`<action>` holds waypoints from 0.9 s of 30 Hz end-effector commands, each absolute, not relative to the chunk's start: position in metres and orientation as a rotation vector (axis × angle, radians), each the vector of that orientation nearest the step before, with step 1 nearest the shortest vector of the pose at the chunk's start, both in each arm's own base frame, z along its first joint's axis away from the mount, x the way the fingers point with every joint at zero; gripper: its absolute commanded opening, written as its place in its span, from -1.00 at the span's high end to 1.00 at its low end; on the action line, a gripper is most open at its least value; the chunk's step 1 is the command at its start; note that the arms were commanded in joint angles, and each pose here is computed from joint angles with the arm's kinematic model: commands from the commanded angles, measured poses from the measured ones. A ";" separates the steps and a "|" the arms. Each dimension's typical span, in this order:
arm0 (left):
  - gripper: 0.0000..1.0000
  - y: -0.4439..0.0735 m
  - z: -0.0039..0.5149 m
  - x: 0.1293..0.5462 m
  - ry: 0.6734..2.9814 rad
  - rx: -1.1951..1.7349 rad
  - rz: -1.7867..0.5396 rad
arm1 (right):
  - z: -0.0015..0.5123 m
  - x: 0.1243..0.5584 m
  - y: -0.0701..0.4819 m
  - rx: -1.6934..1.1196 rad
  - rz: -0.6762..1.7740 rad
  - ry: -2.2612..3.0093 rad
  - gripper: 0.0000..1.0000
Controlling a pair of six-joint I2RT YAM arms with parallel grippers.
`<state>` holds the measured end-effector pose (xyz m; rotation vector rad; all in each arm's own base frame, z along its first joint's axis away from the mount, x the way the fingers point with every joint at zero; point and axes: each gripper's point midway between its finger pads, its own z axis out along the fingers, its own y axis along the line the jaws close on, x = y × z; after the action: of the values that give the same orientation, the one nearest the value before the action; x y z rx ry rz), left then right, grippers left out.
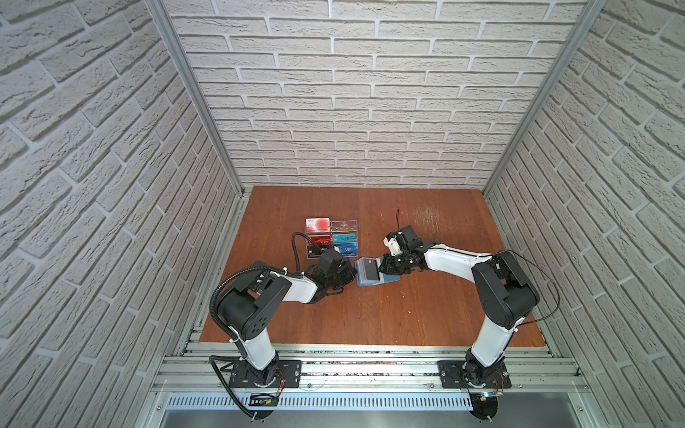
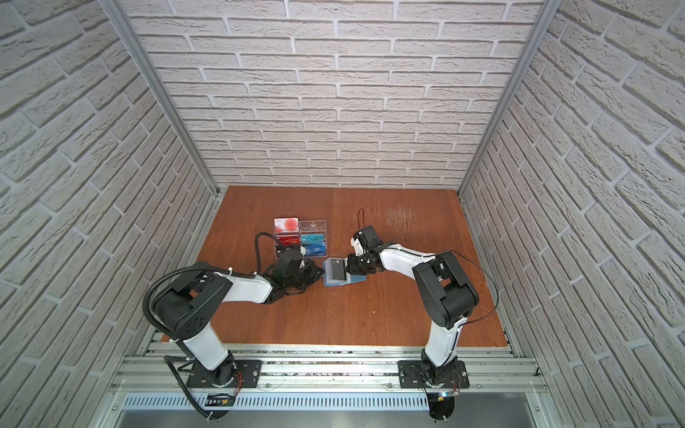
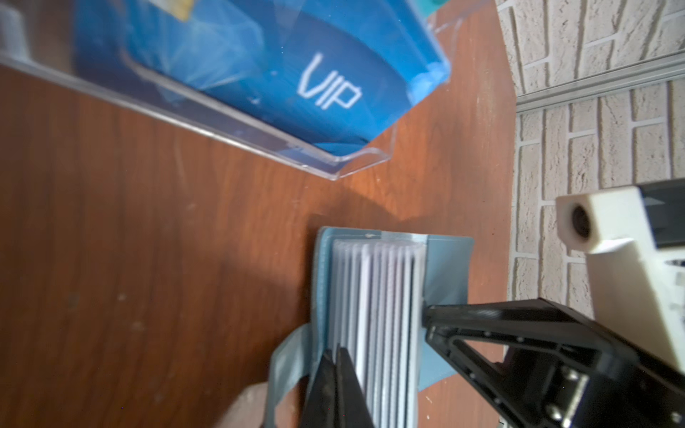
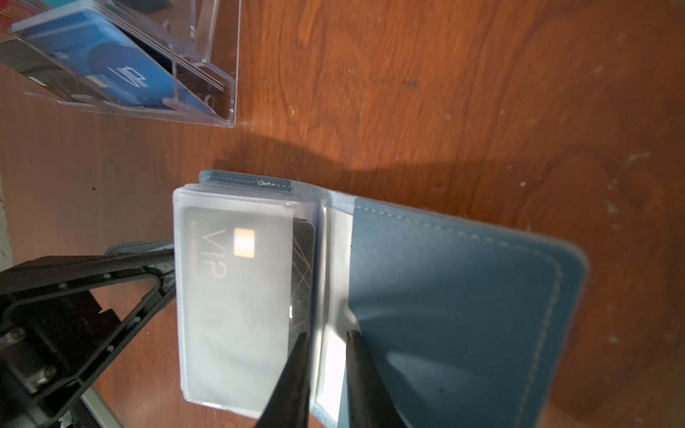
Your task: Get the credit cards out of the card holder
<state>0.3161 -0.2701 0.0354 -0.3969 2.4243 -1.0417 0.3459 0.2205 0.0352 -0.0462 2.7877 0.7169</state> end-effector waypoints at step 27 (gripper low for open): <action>0.96 -0.268 0.014 0.316 2.438 -0.400 -1.016 | 0.038 0.352 0.246 0.013 1.043 2.719 0.50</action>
<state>0.3173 -0.2706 0.0229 -0.3964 2.4354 -1.0291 0.3504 0.2406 0.0381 0.0074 2.7479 0.9666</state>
